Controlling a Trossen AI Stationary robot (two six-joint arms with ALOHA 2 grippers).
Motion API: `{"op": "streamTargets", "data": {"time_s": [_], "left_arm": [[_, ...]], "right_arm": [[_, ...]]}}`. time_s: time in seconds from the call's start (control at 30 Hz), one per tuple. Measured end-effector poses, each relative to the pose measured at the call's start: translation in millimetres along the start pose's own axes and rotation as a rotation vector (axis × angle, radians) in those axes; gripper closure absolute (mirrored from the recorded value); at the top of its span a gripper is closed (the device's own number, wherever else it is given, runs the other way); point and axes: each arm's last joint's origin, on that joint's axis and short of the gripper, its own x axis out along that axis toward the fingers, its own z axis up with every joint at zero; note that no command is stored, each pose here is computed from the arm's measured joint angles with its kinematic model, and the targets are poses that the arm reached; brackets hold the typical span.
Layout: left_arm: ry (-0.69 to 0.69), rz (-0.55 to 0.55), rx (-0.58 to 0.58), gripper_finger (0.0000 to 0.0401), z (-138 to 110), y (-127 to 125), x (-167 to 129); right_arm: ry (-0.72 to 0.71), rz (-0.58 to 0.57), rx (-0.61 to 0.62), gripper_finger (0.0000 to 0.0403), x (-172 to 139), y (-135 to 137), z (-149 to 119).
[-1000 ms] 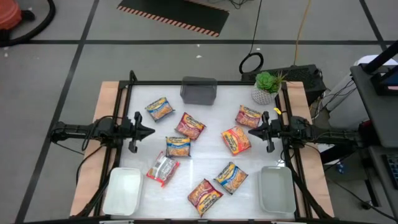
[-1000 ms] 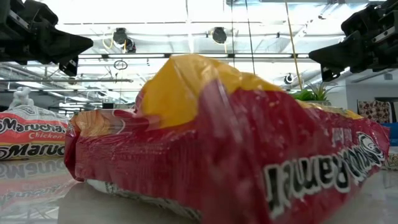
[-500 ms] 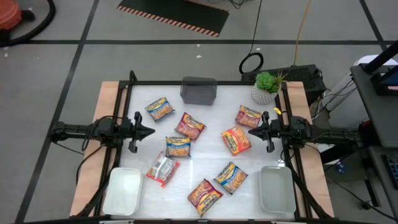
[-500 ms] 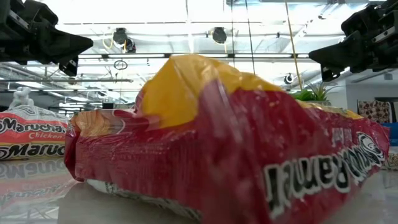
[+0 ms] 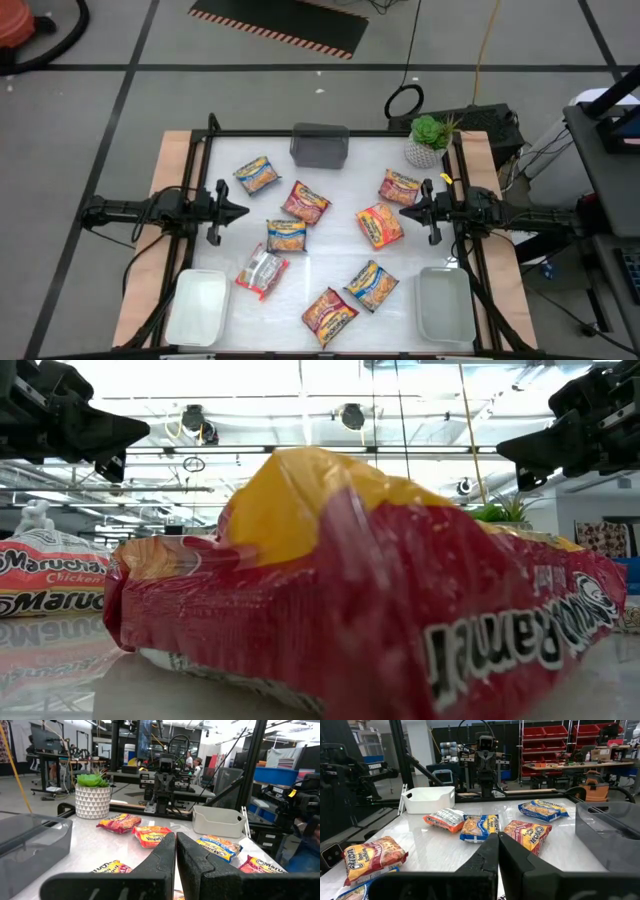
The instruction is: Sort Maruchan noodles
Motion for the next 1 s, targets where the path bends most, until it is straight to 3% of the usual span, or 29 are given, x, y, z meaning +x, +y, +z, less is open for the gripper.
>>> {"op": "streamTargets", "data": {"time_s": [0.3, 1.0], "left_arm": [[-0.001, 0.0, 0.0, 0.0382, 0.0, 0.0, 0.0], [0.0, 0.0, 0.0, 0.0382, 0.0, 0.0, 0.0]], "right_arm": [[0.0, 0.0, -0.086, 0.0403, 0.0, 0.0, 0.0], [-0.064, 0.001, -0.115, 0.0403, -0.2, 0.4, 6.2]]}}
